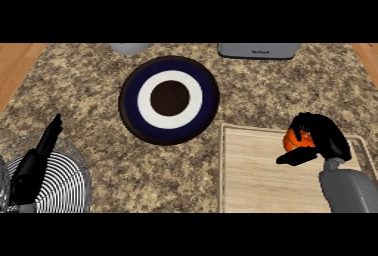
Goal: Pick the squash from the tray and place it in the plate
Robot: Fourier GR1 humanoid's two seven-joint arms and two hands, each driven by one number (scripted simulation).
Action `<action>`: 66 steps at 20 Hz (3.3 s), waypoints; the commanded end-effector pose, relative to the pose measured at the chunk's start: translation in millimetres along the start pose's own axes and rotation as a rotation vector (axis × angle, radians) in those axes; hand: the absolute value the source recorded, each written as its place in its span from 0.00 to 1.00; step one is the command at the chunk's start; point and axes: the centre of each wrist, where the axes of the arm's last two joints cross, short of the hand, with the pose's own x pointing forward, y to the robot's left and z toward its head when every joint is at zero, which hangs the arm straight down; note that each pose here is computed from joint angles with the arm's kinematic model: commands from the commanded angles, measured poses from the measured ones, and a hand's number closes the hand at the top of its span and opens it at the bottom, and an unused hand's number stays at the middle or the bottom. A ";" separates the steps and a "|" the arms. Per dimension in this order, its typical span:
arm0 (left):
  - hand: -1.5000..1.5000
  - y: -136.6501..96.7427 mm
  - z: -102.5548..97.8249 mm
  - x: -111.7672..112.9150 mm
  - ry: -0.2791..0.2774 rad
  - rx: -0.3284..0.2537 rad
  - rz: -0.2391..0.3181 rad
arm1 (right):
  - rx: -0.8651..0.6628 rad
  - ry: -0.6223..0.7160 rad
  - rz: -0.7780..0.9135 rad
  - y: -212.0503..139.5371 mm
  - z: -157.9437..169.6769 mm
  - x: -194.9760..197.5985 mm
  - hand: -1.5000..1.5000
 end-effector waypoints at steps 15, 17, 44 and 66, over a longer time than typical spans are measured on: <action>0.50 4.3 0.5 -0.9 0.046 0.038 0.000 | -0.510 -0.161 -0.069 -55.3 -36.0 15.9 1.00; 0.50 8.7 14.9 -8.1 0.042 0.029 -0.011 | -0.524 -0.261 -0.116 -40.4 -24.4 37.0 1.00; 0.50 -7.0 0.3 1.7 0.009 -0.014 0.004 | -0.162 -0.418 -0.231 -11.5 -50.1 284.2 1.00; 0.50 -13.9 -16.2 13.1 -0.017 -0.023 -0.002 | -0.209 -0.285 -0.635 28.9 -82.5 283.2 0.00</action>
